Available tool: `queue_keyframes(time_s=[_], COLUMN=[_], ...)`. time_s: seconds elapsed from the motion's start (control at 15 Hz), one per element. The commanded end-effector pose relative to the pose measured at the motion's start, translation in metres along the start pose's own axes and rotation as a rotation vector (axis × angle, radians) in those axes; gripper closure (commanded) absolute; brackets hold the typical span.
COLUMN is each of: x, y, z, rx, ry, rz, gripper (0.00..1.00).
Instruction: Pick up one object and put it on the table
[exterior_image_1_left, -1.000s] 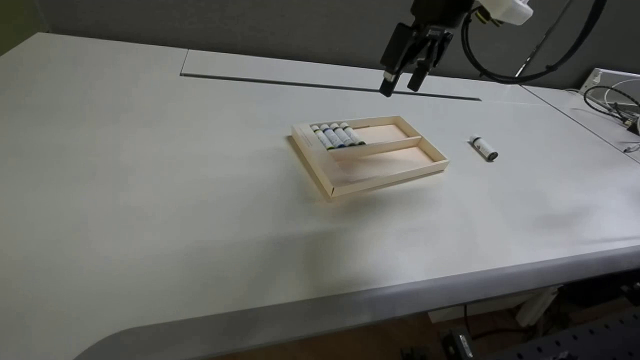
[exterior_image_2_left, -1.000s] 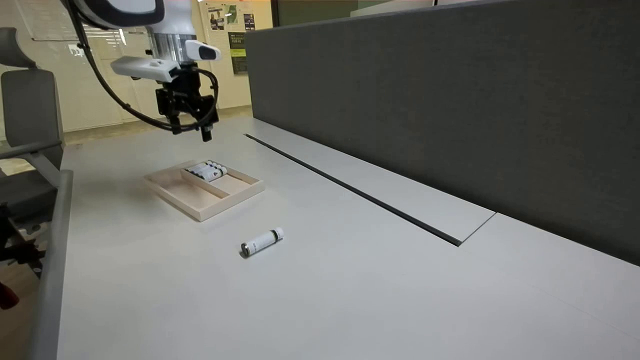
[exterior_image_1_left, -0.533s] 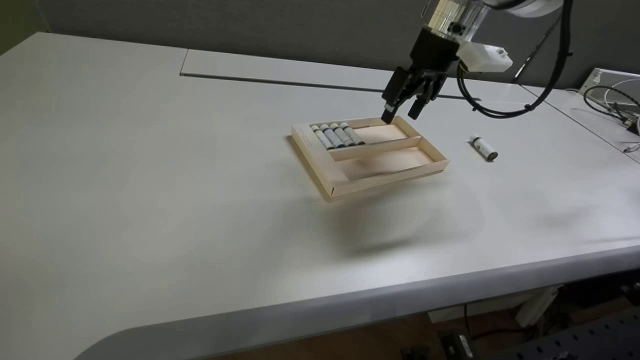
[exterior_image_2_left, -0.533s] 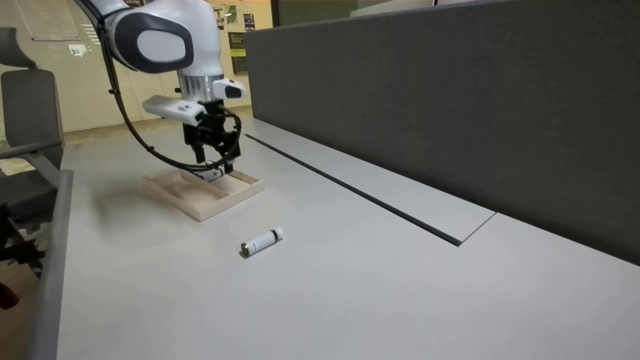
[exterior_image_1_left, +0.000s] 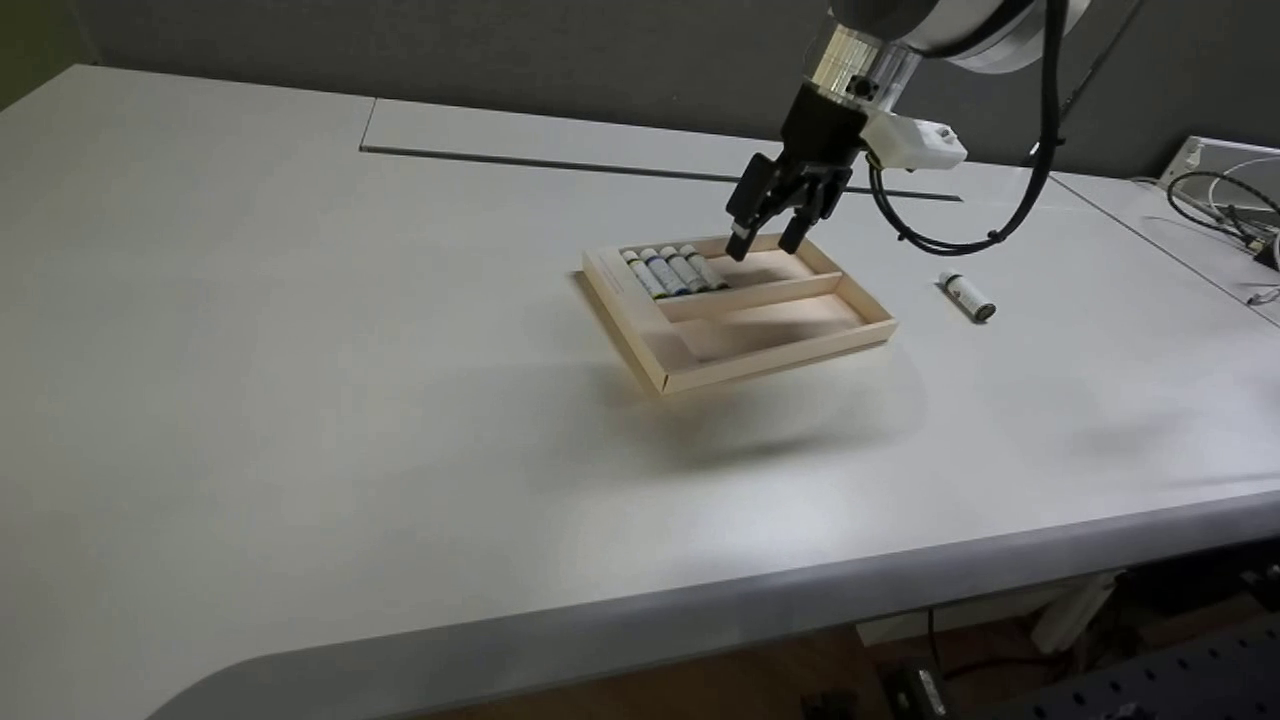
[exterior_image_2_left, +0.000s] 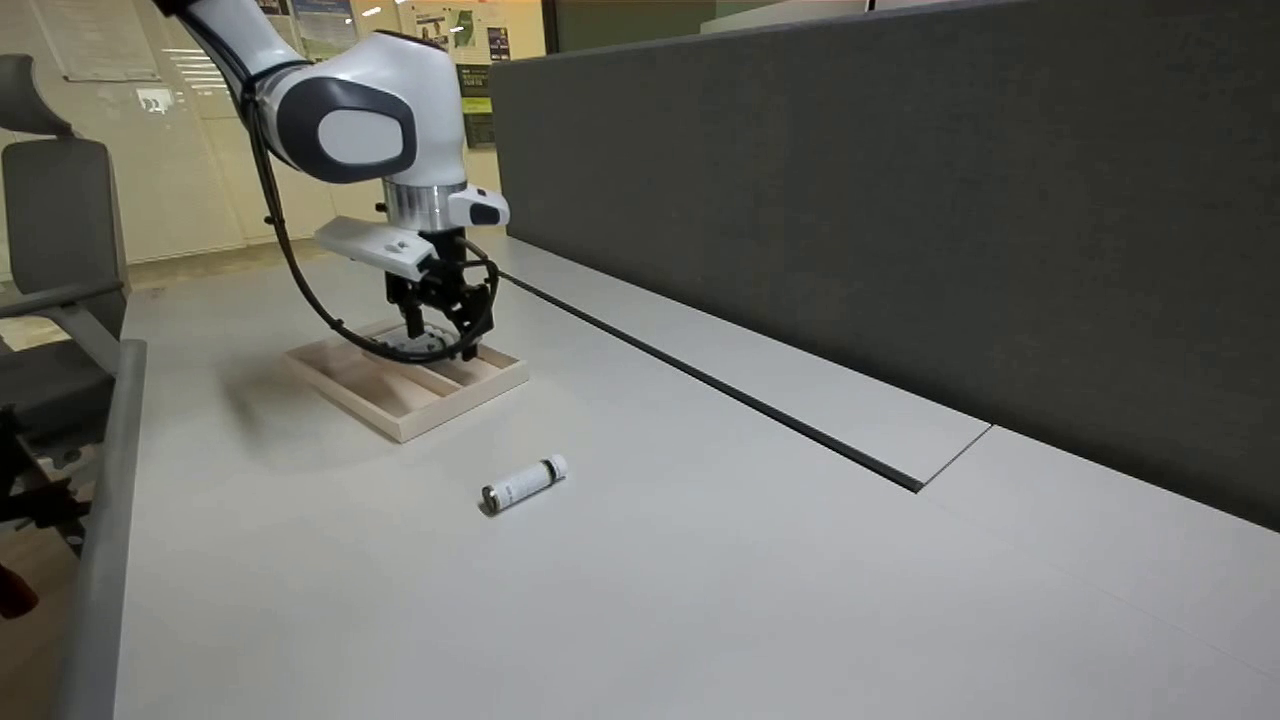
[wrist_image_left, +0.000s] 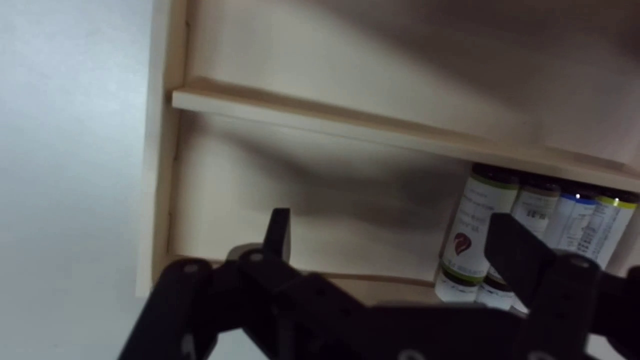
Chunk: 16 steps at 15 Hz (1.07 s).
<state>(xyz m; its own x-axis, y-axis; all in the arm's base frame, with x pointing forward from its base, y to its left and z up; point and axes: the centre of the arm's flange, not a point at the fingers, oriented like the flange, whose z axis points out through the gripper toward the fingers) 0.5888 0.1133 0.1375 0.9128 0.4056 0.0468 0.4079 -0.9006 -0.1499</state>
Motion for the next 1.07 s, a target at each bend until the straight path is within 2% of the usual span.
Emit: queue_keyframes(time_s=[0.0, 0.93, 1.0], x=[0.014, 0.018, 0.018], y=[-0.004, -0.016, -0.016], z=[0.007, 0.026, 0.027], rx=[0.004, 0.019, 0.017], ry=[0.009, -0.001, -0.003], rz=[-0.006, -0.024, -0.027], gripper=[0.0, 0.0, 0.16])
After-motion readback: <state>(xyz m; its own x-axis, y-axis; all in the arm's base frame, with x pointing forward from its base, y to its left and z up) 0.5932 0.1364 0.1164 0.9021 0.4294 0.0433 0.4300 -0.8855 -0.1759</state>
